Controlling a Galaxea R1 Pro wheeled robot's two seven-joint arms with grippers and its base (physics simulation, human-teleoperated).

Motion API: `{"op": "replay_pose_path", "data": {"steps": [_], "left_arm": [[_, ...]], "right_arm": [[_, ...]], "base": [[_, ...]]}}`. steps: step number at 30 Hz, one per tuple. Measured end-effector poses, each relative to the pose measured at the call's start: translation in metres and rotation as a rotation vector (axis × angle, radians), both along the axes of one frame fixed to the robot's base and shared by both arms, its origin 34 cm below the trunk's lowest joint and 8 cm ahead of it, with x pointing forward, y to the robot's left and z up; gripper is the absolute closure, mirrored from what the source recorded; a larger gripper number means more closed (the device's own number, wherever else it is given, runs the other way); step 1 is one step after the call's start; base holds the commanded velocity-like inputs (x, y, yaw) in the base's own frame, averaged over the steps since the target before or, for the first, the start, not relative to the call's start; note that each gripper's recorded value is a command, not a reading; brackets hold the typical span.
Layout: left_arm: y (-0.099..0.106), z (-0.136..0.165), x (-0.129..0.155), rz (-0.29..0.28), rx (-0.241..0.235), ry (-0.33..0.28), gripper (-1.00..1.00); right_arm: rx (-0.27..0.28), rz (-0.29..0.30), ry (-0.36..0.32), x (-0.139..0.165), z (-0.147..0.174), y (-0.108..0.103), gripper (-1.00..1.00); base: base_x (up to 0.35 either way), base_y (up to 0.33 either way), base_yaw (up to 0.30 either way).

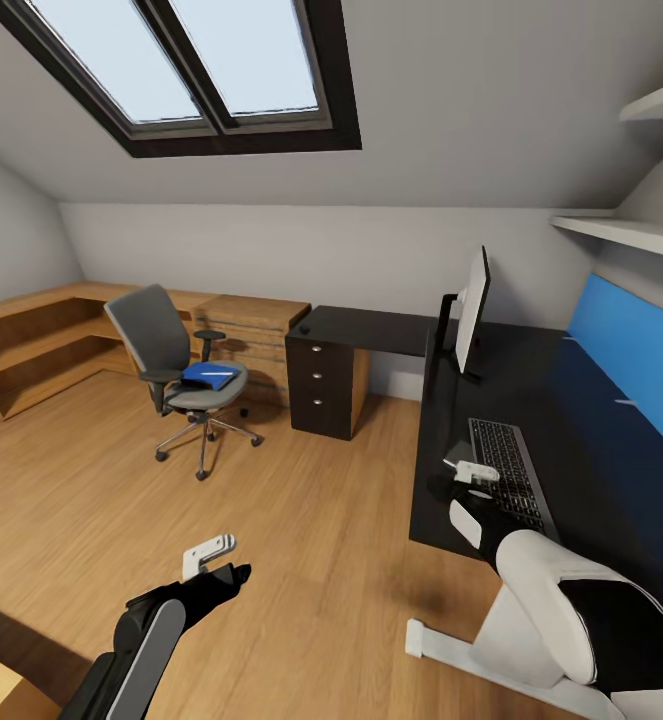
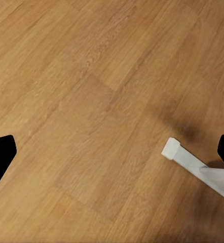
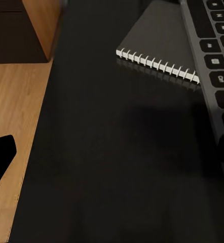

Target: In the bedroom, organize the workspace by keeping the computer under the desk, ensuring the monitor is on the desk, placing the keyboard on the desk next to the monitor, placing the mouse on the desk next to the keyboard, moving the folder from the swivel chair onto the desk next to the mouse, stacking the notebook on top of the folder with the pen on top of the notebook, and positioning the swivel chair next to the desk.

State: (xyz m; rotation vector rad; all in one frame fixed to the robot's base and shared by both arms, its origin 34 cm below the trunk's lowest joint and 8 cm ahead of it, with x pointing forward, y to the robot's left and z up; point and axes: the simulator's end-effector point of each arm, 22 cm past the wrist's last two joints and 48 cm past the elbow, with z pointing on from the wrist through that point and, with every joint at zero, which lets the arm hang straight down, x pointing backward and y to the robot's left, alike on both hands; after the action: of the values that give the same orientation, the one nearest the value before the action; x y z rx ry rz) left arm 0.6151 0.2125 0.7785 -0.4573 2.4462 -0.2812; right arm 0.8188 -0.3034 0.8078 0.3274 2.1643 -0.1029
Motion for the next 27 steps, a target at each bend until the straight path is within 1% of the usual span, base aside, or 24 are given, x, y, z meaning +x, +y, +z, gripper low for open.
{"op": "replay_pose_path", "data": {"steps": [6,12,17,19,24,25,27], "left_arm": [[-0.001,-0.001,-0.001,-0.001,0.000,0.003,-1.00],[-0.003,-0.015,-0.008,-0.017,0.023,0.037,-1.00],[0.000,-0.026,-0.014,-0.031,0.063,0.060,-1.00],[0.001,-0.028,-0.014,-0.032,0.074,0.062,-1.00],[0.001,-0.028,-0.014,-0.032,0.075,0.061,-1.00],[-0.001,-0.028,-0.015,-0.038,0.077,0.061,-1.00],[-0.003,-0.028,-0.015,-0.043,0.078,0.061,-1.00]], "right_arm": [[-0.001,-0.002,-0.030,0.007,0.010,-0.002,-1.00],[-0.003,-0.005,-0.040,0.008,0.013,-0.005,-1.00],[-0.005,-0.008,-0.039,0.008,0.013,-0.009,-1.00],[-0.007,-0.016,-0.037,0.007,0.013,-0.015,-1.00],[-0.013,-0.029,-0.035,0.005,0.013,-0.026,-1.00],[-0.019,-0.043,-0.032,0.004,0.013,-0.039,-1.00],[-0.021,-0.047,-0.028,0.003,0.013,-0.043,-1.00]], "base": [[0.000,0.000,0.000],[0.000,-0.045,0.000],[0.000,-0.234,0.000],[0.000,-0.303,0.000],[0.000,-0.298,0.000],[0.000,-0.252,0.000],[0.000,-0.229,0.000]]}}
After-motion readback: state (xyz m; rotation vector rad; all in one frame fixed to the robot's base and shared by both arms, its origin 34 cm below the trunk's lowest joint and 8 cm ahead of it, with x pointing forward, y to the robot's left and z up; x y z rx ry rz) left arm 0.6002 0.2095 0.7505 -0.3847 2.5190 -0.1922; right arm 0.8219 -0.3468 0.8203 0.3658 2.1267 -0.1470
